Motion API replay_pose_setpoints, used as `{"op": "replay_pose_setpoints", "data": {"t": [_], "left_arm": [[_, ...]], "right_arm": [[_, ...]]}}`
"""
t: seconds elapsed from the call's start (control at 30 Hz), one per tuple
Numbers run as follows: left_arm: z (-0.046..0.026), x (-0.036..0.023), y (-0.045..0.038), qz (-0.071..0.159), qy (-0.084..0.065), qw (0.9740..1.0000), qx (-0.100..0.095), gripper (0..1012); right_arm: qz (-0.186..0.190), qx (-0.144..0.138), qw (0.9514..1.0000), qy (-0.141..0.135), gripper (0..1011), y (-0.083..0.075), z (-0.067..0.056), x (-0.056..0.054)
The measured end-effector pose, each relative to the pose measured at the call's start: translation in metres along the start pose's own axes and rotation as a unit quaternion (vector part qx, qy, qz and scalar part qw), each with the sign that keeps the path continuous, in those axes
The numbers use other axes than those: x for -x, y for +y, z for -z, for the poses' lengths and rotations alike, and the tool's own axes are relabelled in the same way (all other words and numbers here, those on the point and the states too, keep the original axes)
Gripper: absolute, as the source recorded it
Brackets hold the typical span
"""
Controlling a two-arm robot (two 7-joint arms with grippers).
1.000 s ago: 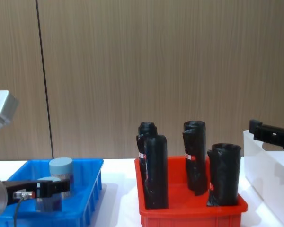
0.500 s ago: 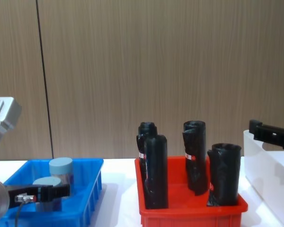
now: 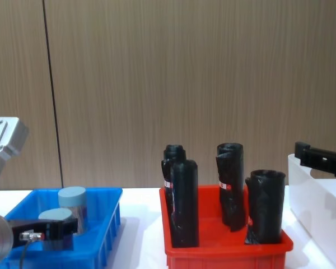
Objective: Pick the cotton swabs from the blue box and place them into the white box.
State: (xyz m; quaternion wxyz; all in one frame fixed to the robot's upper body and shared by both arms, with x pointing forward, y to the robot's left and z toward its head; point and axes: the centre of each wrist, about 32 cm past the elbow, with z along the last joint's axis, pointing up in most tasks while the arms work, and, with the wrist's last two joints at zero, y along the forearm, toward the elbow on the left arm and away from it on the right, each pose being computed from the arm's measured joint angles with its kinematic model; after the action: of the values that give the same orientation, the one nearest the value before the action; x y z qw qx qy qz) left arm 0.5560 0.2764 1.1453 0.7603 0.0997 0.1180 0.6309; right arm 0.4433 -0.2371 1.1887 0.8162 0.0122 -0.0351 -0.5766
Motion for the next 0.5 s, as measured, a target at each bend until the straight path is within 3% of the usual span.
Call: {"op": "replay_pose_setpoints", "data": {"t": [0.27,0.5], "left_arm": [[-0.0019,0.0007,0.0057,0.002,-0.015,0.9998,0.015,669],[-0.0098,-0.0004,0.0171,0.022,-0.038,0.9983,0.039,669]], "right_arm": [[0.000,0.000,1.0000,0.000,1002,0.000,0.000,0.000],[0.000,0.000,1.0000,0.000,1002,0.000,0.000,0.000]]}}
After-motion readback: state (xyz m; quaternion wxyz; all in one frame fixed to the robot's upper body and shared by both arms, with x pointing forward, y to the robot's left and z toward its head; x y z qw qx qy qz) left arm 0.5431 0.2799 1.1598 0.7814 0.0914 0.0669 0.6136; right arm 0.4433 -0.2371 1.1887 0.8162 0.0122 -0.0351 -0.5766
